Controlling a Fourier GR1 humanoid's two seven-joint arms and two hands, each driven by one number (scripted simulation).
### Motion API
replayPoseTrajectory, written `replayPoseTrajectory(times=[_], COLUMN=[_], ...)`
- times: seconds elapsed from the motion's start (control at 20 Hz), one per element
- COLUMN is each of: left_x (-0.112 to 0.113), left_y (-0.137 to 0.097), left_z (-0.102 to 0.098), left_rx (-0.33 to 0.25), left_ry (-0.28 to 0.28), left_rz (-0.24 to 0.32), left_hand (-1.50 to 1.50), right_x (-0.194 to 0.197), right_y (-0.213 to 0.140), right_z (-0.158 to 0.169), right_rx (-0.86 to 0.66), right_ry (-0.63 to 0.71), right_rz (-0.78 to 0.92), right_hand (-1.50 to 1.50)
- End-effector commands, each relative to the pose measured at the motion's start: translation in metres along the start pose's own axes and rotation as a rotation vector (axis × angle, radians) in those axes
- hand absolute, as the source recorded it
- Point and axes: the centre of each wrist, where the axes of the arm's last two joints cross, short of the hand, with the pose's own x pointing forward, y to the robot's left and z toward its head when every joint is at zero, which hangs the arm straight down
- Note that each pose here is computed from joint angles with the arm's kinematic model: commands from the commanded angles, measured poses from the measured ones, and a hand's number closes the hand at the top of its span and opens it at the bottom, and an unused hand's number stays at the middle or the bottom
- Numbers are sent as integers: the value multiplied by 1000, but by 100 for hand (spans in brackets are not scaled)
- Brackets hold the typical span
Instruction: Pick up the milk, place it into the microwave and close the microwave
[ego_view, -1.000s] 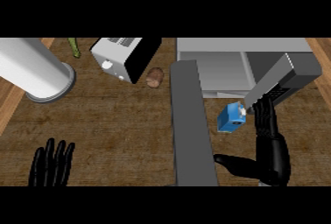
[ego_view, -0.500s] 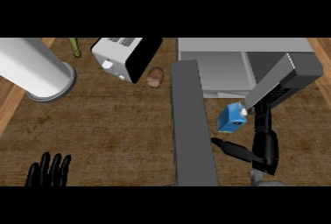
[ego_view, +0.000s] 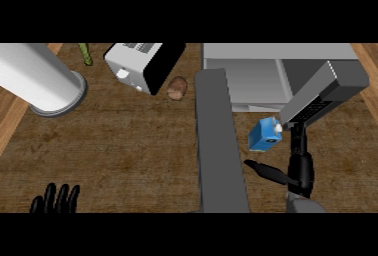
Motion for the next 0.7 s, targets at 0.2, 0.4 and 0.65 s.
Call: replayPoseTrajectory(times=[0.2,0.4,0.65], left_x=[2,-6,-15], left_y=[-16,11,6], left_z=[-3,15,19], left_rx=[7,-4,16], left_ry=[7,-2,-1], left_rz=[6,4,-8], left_hand=[-150,-150,-150], right_x=[-29,-33,-46], right_y=[-28,9,-13], right_z=[-1,8,-11], right_rx=[-6,24,32], right_ry=[0,-14,-50], right_rz=[-8,18,3], right_hand=[-150,-150,-150])
